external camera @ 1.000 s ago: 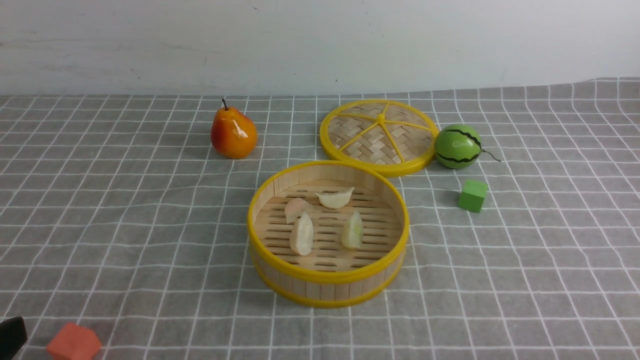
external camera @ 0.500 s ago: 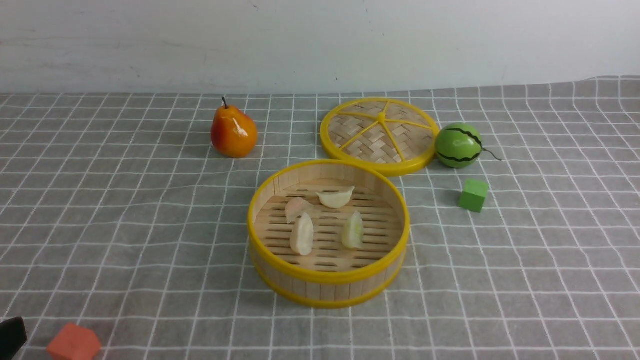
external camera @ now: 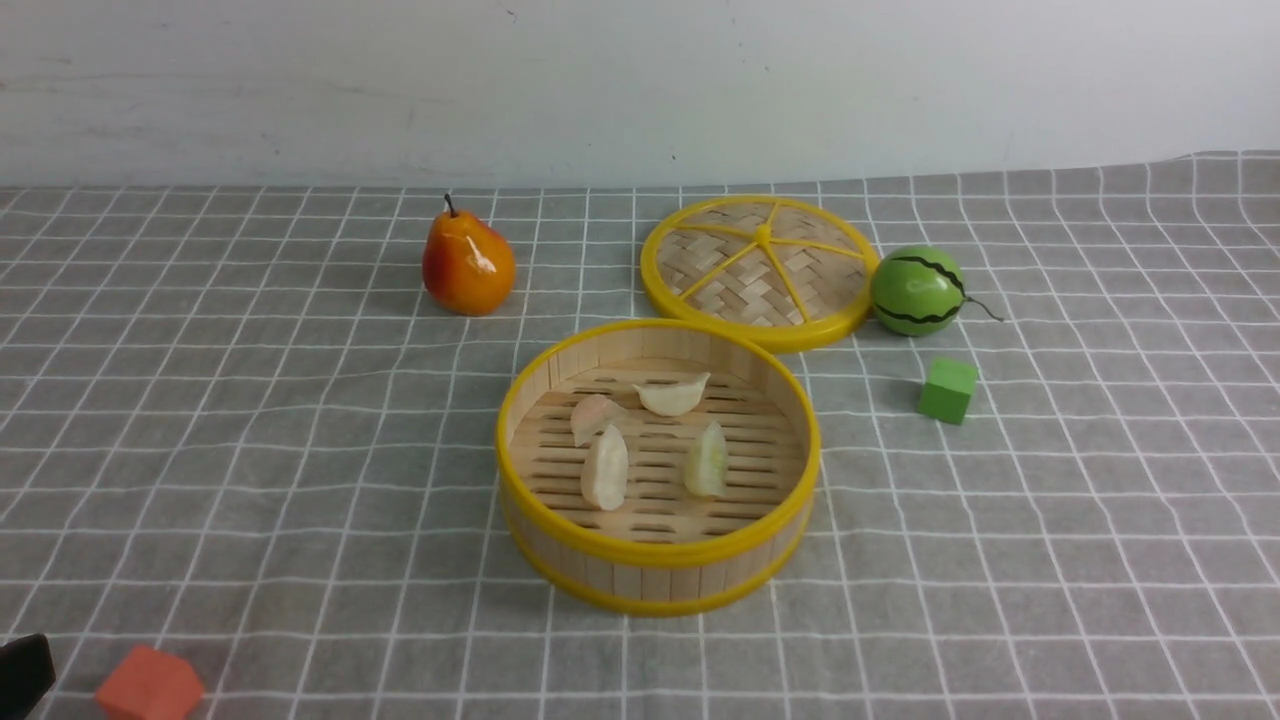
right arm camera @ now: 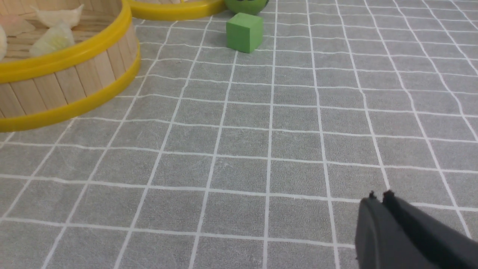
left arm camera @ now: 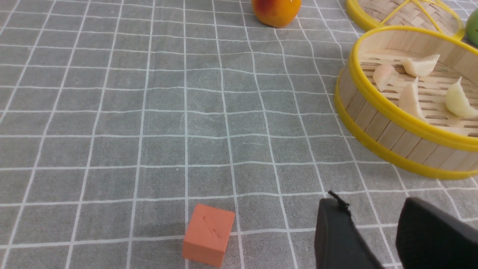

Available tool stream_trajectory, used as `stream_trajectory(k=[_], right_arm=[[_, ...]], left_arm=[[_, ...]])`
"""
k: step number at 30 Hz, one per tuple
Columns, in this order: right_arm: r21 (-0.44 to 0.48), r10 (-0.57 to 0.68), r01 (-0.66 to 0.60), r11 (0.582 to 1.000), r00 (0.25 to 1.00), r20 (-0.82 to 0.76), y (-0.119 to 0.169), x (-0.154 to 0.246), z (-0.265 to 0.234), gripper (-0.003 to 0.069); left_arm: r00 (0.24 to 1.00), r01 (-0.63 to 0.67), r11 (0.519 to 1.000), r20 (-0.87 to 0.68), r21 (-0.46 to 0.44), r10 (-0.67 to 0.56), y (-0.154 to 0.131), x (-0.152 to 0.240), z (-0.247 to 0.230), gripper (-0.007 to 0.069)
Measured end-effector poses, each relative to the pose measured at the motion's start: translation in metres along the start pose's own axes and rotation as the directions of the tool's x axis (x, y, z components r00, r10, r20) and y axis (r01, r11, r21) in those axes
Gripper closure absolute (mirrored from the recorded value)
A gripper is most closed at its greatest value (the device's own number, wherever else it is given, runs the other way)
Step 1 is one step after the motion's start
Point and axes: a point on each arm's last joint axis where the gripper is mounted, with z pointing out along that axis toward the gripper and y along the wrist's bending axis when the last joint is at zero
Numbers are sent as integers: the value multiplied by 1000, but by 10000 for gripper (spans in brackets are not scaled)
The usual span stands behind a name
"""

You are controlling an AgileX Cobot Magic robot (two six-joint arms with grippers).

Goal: Put the dumplings into the steamer on the table with the grey tablecloth.

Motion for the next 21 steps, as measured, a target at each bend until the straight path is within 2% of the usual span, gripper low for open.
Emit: stream_trajectory(k=[3, 5, 7, 9, 11, 12, 13, 14, 21], right_arm=[[0, 0, 0, 1000, 1000, 0, 0, 0, 0, 642], [0, 0, 0, 1000, 1000, 0, 0, 0, 0, 638], [0, 0, 0, 1000, 1000, 0, 0, 0, 0, 636], [0, 0, 0, 1000, 1000, 0, 0, 0, 0, 635], [0, 0, 0, 1000, 1000, 0, 0, 0, 0, 632], [0, 0, 0, 1000, 1000, 0, 0, 0, 0, 631], [0, 0, 0, 1000, 1000, 0, 0, 0, 0, 628], [0, 0, 0, 1000, 1000, 0, 0, 0, 0, 626], [0, 1, -1, 1000, 1000, -1, 0, 0, 0, 616]], left_arm=[[1000, 14, 1000, 21, -22, -14, 6, 12, -2, 388], [998, 34, 997, 58, -67, -30, 12, 23, -5, 388], [990, 85, 994, 120, -62, -77, 12, 30, -7, 399], [982, 97, 994, 166, -54, -87, 13, 41, -5, 435], [972, 94, 995, 220, -22, -87, 13, 51, -1, 506], [968, 89, 995, 239, -49, -75, 13, 54, 0, 534], [968, 59, 996, 246, -62, -42, 15, 65, 7, 601], [972, 30, 997, 236, -74, -12, 17, 74, 12, 640], [994, 62, 994, 96, -88, -53, 19, 91, 16, 639]])
